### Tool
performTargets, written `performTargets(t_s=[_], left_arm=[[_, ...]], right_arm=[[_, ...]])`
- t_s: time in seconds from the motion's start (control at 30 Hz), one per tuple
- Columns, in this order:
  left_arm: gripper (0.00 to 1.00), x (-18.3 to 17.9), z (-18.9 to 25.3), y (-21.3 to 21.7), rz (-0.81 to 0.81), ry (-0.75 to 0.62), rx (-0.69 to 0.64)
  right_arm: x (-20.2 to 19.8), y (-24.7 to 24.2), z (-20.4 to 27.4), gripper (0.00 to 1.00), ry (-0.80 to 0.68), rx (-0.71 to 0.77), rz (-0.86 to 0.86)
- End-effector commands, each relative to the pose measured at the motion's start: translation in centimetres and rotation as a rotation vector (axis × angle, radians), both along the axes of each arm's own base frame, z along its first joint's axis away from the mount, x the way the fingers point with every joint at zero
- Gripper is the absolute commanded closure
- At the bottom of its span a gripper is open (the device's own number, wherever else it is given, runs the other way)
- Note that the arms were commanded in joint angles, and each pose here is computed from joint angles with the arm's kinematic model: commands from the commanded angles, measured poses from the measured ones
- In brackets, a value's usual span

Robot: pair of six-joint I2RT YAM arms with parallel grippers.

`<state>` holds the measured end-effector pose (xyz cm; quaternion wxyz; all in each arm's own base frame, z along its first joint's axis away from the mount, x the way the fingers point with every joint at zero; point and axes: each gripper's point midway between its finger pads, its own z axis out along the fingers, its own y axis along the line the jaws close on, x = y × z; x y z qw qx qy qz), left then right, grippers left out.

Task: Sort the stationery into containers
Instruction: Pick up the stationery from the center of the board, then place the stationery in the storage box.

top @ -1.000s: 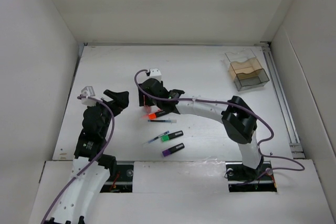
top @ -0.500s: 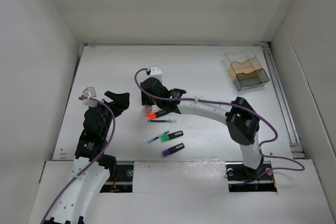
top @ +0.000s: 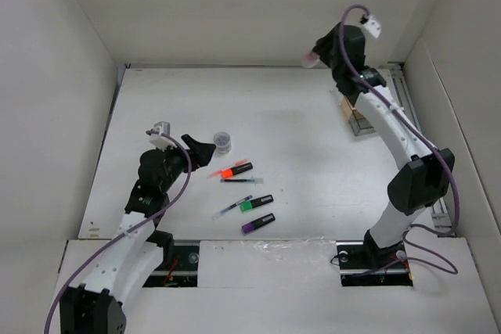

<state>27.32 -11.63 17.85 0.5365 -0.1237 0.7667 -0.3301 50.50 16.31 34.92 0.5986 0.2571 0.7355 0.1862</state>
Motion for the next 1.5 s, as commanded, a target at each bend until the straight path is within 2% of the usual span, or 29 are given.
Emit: performTargets(t_s=[0.0,0.13,0.23,0.37,0.6,0.83,0.97,1.2,1.47], left_arm=[[0.20,0.0,0.4,-2.4,-0.155,-0.080,0.005],[0.19,0.7,-0.4,-2.7,-0.173,-0.079,0.033],[0.19,0.8,-0.2,-2.9,-0.185,-0.092,0.038],[0.19,0.9,-0.2,-3.0,-0.198,-0.106,0.054],[0.19,0.3,-0.3,-4.0,-0.253,-0.124,0.053],[0.19,0.2,0.2,-4.5,-0.275,-0.146,0.069],[0.19,0.1,0.4,-4.6,-0.283,-0.157,0.066],[0.19,0.1,0.6,-4.8,-0.292,-0.166,0.063],[0.19,0.1,0.6,-4.8,-0.292,-0.166,0.063]], right_arm=[[3.1,-7.0,2.6,0.81,-0.073,0.074,-0.193],[6.1,-14.2,4.3,0.81,-0.100,0.103,-0.345],[7.9,-18.4,2.5,0.81,-0.052,0.085,-0.424],[10.4,-21.4,1.4,0.81,-0.030,0.075,-0.483],[11.3,-26.9,-1.6,0.82,0.017,0.021,-0.596],[11.7,-28.2,-6.2,0.83,0.106,-0.057,-0.624],[11.7,-28.2,-6.5,0.83,0.107,-0.057,-0.624],[11.4,-28.3,-10.6,0.83,0.194,-0.086,-0.619],[11.2,-28.2,-12.6,0.83,0.227,-0.094,-0.617]])
